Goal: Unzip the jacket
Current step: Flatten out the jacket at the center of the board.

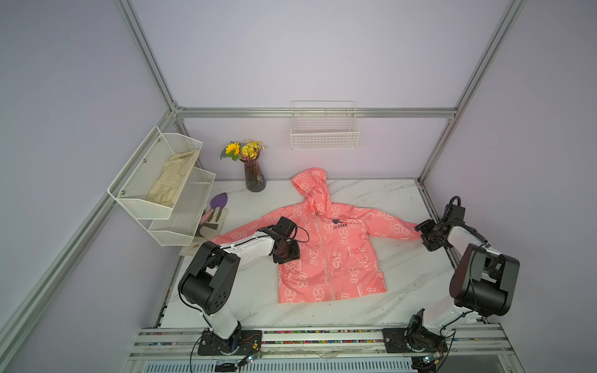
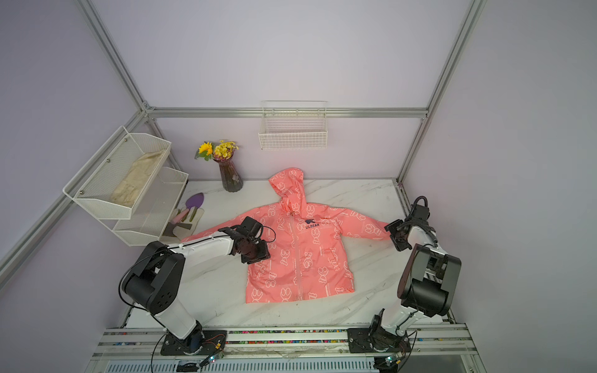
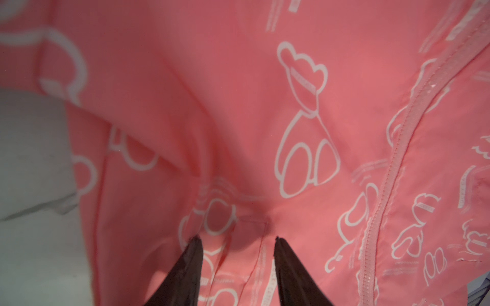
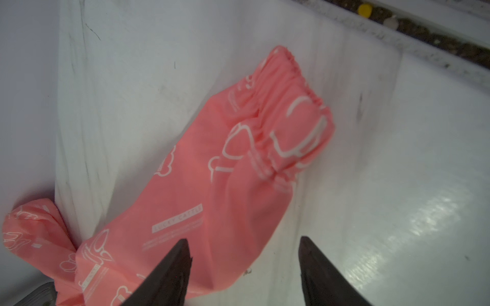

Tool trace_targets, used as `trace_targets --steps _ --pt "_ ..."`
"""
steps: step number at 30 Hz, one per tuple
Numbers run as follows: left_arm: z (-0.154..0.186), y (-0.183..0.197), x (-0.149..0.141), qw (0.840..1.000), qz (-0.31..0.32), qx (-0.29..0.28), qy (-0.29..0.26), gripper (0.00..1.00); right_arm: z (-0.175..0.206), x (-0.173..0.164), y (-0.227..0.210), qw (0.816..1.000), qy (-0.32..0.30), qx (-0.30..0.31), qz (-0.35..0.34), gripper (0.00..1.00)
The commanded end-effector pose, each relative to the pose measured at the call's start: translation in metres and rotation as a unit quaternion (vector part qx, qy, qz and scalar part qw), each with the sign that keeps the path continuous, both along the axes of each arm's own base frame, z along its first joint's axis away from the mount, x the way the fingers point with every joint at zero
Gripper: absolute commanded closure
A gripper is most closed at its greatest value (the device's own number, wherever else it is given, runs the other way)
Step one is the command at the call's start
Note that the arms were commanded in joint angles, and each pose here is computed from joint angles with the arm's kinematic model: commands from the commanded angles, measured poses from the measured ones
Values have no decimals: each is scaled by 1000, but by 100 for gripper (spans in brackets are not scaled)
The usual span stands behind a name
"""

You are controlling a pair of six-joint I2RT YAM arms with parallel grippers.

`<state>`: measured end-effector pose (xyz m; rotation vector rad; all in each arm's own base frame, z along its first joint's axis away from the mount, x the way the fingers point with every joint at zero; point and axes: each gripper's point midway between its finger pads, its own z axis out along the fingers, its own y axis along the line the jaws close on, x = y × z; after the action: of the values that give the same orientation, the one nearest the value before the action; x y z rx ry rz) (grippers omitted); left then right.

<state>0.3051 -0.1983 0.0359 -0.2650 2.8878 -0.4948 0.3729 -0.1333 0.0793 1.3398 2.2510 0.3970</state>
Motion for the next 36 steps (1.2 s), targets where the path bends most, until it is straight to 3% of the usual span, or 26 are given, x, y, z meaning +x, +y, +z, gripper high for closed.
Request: trace_targets --steps 1,6,11,12,13,14,15,17,20,22,24,27,31,32,34,36 --pt "30 -7 18 998 -18 -23 -46 53 13 4 -7 1000 -7 -24 14 26" --pt "27 -8 21 999 -16 -25 -42 52 -3 1 -10 999 15 -27 15 20" --pt "23 -10 21 999 -12 -27 -34 52 -34 4 -15 999 42 -24 13 24" --pt "24 -9 21 999 -11 -26 -34 52 -36 10 -18 999 31 -26 10 32" --pt "24 -9 22 999 -8 -26 -35 52 -34 19 -19 1000 11 -22 8 49" --pt "23 -10 22 999 -8 -26 -34 52 -26 38 -20 999 -33 -14 10 76" --pt "23 -10 24 999 -7 -27 -34 52 -14 59 -19 996 -84 -3 17 88" --pt "23 -12 27 999 -8 -33 -31 52 15 100 -22 985 -168 7 32 100" --pt "26 -16 32 999 -8 -44 -30 52 67 138 -26 959 -277 -12 68 100" --pt "28 -15 34 998 -4 -45 -32 52 103 140 -28 939 -322 -70 97 100" --pt "27 -11 35 999 6 -40 -33 52 112 122 -36 935 -317 -136 87 100" --pt "19 -9 33 999 17 -43 -23 52 80 79 -48 950 -261 -168 22 100" --pt "16 -14 32 998 16 -58 -13 52 7 39 -53 978 -182 -97 -39 92" --pt "18 -15 32 998 12 -59 -14 52 -10 29 -56 983 -160 -73 -56 87" --pt "23 -13 31 998 8 -52 -19 52 -33 10 -64 989 -116 -31 -88 57" --pt "27 -7 32 999 7 -39 -24 52 -50 -11 -69 992 -52 -3 -117 51"
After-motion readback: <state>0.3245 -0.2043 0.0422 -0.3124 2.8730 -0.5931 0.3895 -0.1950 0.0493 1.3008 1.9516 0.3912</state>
